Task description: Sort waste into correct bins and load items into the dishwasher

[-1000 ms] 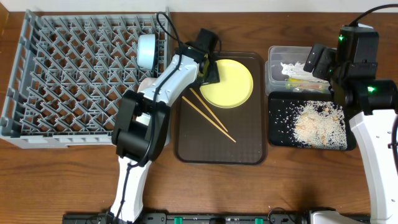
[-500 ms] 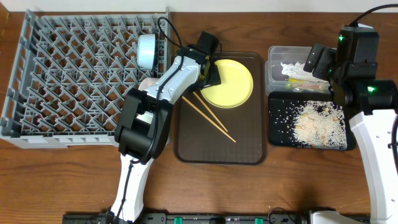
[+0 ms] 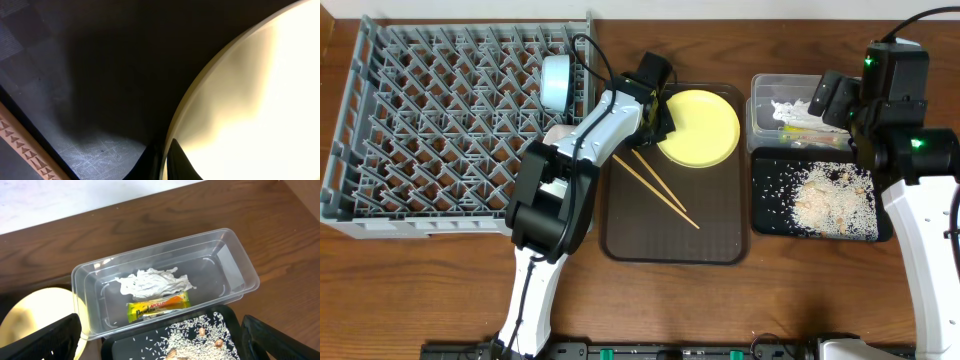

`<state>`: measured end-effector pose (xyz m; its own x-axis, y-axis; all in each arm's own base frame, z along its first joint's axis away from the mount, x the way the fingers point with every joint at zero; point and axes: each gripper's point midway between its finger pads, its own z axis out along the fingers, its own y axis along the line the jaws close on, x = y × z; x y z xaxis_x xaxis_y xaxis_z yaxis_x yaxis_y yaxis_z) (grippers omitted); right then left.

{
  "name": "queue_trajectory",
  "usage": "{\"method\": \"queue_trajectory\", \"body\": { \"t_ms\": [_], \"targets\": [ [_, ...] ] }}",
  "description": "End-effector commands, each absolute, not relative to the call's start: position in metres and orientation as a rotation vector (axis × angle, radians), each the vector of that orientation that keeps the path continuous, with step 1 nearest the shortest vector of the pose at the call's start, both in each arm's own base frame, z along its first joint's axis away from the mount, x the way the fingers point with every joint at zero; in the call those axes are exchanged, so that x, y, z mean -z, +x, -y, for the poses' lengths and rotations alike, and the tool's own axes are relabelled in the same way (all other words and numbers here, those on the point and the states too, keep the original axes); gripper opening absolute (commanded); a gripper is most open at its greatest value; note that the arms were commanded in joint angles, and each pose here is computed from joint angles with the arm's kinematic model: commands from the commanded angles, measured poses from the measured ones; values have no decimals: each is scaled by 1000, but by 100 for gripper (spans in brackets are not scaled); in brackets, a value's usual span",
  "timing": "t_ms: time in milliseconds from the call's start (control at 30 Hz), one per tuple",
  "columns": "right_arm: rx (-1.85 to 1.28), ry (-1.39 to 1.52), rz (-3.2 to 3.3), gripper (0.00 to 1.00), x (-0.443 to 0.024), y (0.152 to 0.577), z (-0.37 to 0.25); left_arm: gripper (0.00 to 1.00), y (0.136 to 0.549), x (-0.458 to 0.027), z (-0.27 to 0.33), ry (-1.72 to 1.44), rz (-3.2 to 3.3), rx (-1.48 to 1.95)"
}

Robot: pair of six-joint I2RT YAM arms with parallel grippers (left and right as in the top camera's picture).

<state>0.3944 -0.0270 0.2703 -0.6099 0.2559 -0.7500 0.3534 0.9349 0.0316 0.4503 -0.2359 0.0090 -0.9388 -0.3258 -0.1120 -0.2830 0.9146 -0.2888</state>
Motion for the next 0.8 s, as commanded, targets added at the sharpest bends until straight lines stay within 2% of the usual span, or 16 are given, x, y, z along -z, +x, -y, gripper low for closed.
{"method": "queue_trajectory", "body": {
  "t_ms": [0, 400, 767],
  "targets": [
    [168, 458, -2243, 99, -273, 393, 33, 7, 449, 3, 230, -505, -2941, 391],
    [168, 458, -2244, 99, -273, 393, 33, 7, 464, -59, 223, -437, -2832, 509],
    [169, 459, -2245, 99, -272, 392, 33, 7, 461, -71, 230, -377, -2859, 746]
  ]
}}
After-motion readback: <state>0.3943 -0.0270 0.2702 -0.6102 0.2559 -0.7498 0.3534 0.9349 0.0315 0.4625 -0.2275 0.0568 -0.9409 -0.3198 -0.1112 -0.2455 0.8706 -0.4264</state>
